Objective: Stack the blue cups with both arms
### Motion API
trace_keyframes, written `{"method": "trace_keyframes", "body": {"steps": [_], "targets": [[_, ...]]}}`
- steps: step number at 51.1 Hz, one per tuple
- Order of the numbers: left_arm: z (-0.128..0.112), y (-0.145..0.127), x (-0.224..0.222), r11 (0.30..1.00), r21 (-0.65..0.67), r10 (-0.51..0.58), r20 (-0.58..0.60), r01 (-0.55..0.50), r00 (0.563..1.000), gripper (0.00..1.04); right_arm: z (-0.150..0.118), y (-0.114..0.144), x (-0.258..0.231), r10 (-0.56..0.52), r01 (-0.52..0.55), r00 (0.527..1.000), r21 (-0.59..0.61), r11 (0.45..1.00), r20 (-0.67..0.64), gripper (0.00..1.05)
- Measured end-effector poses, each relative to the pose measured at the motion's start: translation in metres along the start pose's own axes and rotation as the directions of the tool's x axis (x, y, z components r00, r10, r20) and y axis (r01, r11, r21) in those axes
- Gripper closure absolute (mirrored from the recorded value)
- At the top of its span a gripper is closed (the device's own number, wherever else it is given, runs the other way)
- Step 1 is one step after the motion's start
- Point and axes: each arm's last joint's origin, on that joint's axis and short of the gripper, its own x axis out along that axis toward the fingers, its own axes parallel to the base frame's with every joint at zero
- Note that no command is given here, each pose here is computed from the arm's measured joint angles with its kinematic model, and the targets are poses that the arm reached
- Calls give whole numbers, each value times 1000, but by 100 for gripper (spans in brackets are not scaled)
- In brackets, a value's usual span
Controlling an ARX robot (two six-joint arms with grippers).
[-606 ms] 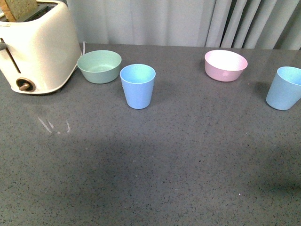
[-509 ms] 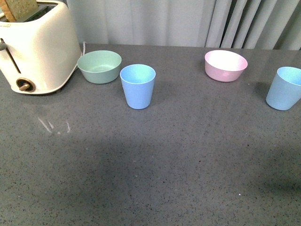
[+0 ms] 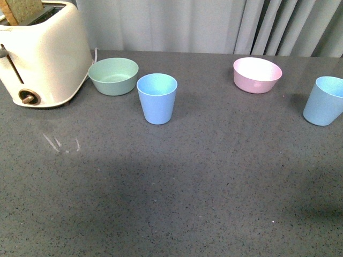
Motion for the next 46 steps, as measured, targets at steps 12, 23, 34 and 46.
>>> {"method": "trace_keyframes", "body": {"steps": [12, 23, 34, 46], "targets": [[19, -11, 38, 962, -190, -269, -515, 198, 814, 9, 0, 0, 0, 0, 0, 1000, 0, 1000, 0, 9], [33, -30, 113, 950, -250, -294, -531, 185, 795, 9, 0, 0, 0, 0, 0, 1000, 0, 1000, 0, 9], [23, -59, 172, 939, -314, -310, -603, 138, 735, 9, 0, 0, 0, 0, 0, 1000, 0, 1000, 0, 9], [17, -83, 211, 939, -326, -302, -635, 108, 711, 9, 0, 0, 0, 0, 0, 1000, 0, 1000, 0, 9]]}}
